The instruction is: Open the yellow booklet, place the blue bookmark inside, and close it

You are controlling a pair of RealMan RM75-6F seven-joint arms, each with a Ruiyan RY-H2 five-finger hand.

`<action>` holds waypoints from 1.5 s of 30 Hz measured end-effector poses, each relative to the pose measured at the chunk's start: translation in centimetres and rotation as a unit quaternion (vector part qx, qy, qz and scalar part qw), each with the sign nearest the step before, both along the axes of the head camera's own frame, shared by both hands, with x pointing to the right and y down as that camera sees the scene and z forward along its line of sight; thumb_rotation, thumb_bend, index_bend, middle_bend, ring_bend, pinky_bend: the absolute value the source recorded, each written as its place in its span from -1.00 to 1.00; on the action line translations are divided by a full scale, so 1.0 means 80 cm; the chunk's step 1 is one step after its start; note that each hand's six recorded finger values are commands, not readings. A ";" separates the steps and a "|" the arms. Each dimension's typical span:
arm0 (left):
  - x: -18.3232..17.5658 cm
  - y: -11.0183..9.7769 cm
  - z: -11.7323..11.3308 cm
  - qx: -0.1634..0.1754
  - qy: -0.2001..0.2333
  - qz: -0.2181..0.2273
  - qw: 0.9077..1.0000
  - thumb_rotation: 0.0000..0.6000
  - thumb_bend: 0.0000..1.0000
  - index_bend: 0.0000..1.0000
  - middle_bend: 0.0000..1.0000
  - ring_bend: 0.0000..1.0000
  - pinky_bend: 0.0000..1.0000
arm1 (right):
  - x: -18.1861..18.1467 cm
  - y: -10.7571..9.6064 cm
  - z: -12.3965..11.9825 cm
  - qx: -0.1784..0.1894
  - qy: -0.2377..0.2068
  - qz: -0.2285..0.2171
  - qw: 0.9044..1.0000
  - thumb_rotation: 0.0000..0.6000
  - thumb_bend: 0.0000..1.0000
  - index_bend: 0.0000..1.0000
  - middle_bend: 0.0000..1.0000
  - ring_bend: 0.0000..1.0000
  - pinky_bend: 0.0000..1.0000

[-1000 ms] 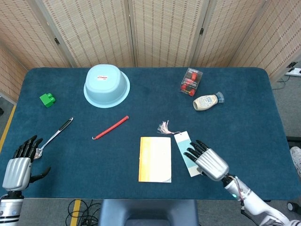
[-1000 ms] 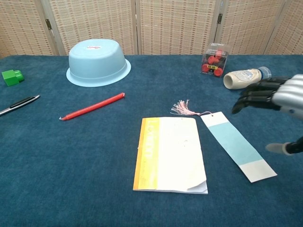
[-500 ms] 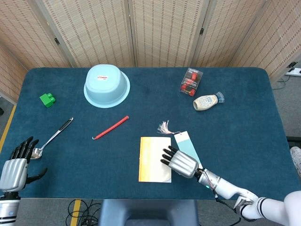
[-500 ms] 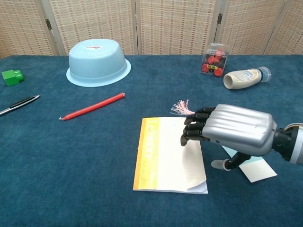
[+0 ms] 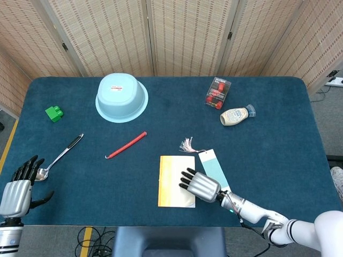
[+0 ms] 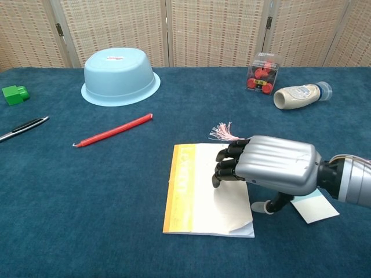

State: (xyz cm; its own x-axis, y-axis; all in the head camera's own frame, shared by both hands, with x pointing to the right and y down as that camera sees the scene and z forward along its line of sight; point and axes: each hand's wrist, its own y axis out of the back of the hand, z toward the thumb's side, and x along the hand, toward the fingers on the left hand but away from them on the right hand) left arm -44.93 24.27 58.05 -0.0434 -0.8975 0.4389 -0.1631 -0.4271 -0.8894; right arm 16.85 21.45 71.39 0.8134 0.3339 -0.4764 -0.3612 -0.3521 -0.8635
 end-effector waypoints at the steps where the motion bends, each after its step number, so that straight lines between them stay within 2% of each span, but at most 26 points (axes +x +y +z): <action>1: 0.000 0.000 0.000 0.000 0.000 0.000 1.000 1.00 -0.54 -0.75 -0.89 -0.81 -0.66 | -0.001 0.000 0.000 0.000 0.001 -0.002 1.000 1.00 -0.61 -0.40 -0.42 -0.66 -0.55; 20: -0.005 0.004 0.001 -0.003 -0.002 -0.006 1.000 1.00 -0.54 -0.75 -0.89 -0.81 -0.66 | -0.019 -0.002 0.006 0.007 0.001 -0.017 1.000 1.00 -0.59 -0.37 -0.42 -0.66 -0.55; 30: -0.008 0.005 0.001 -0.003 -0.003 -0.008 1.000 1.00 -0.54 -0.75 -0.89 -0.81 -0.66 | -0.031 -0.003 0.012 0.005 -0.002 -0.026 1.000 1.00 -0.41 -0.31 -0.38 -0.66 -0.55; 45: -0.006 0.005 -0.001 0.000 -0.002 -0.006 1.000 1.00 -0.54 -0.76 -0.90 -0.81 -0.66 | -0.033 -0.004 0.008 0.001 0.002 -0.030 1.000 1.00 -0.35 -0.28 -0.36 -0.66 -0.55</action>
State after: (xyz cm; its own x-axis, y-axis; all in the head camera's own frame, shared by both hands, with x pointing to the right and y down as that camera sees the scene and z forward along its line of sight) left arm -45.41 24.65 58.01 -0.0551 -0.8969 0.4389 -0.1652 -0.4253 -0.8899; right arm 14.21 21.13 72.02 0.8297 0.2853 -0.4797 -0.3856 -0.3284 -0.8622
